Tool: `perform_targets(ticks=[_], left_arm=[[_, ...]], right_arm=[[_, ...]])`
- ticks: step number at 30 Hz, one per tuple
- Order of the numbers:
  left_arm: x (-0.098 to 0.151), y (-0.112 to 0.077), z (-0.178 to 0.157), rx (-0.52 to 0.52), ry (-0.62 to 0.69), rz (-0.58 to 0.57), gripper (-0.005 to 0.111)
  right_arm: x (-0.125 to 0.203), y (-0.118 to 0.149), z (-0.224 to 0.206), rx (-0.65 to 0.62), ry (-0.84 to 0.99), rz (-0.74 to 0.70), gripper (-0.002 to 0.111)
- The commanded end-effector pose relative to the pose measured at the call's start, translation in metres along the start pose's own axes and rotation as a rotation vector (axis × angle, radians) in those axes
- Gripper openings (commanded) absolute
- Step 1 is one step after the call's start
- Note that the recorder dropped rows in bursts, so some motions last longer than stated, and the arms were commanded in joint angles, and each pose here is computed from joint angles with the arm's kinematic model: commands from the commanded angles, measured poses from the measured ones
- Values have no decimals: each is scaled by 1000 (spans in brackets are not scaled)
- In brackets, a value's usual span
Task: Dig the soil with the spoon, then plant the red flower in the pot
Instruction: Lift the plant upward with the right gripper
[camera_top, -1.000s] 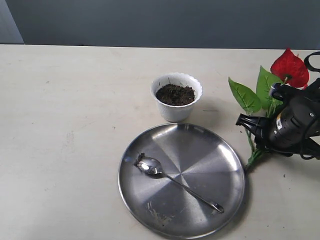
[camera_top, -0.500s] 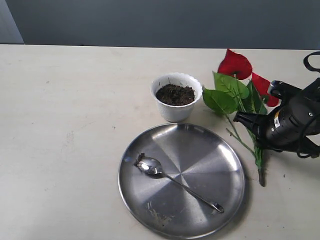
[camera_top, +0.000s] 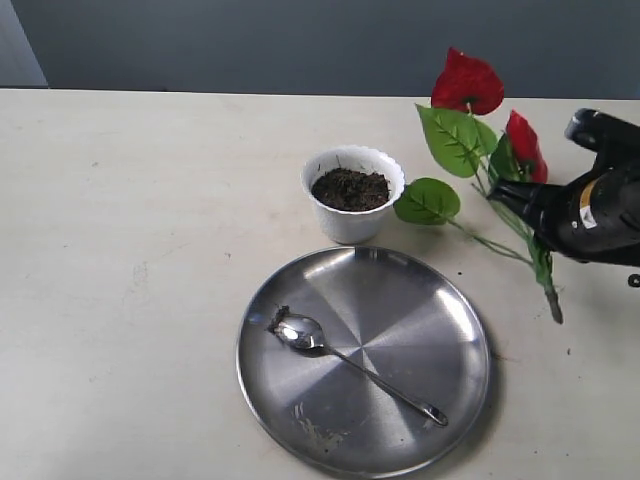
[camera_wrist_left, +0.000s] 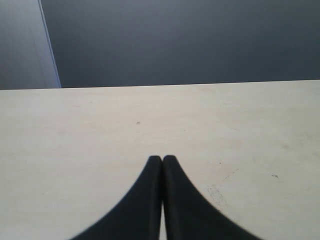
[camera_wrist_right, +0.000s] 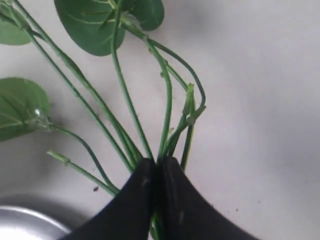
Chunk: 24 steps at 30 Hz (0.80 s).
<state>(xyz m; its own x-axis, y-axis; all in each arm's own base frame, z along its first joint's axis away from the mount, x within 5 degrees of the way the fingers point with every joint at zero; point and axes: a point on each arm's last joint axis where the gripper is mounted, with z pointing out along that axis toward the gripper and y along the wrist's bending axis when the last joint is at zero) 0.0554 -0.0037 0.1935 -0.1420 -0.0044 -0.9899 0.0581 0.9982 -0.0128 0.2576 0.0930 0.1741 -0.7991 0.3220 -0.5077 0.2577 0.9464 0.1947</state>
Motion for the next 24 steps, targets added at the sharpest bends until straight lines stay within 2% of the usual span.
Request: perform_targets(ticks=[1,7,11,13,16,20,24], left_arm=[[0,0,0,3,-11,-3,0],[0,0,0,3,-11,-3,0],[0,0,0,3,-11,-3,0],[0,0,0,3,-11,-3,0],[0,0,0,3,-11,-3,0],[0,0,0,2,-11,-1,0],[0,0,0,2,-11,-1,0]], right_arm=[[-17,-4,-26,-16,-159,-1,0],[-34,-4,-57,-77,-338,-10,0],[-42,1,-73,-173,-443,6,0],[-43,6,-78,-238,-467,-21,0],[-46,12,-81,-267,-487,-120,0],[-55,18,-88,-282,-528,-161,-1],[-69,38,-107,-412,-544,-194,-1]])
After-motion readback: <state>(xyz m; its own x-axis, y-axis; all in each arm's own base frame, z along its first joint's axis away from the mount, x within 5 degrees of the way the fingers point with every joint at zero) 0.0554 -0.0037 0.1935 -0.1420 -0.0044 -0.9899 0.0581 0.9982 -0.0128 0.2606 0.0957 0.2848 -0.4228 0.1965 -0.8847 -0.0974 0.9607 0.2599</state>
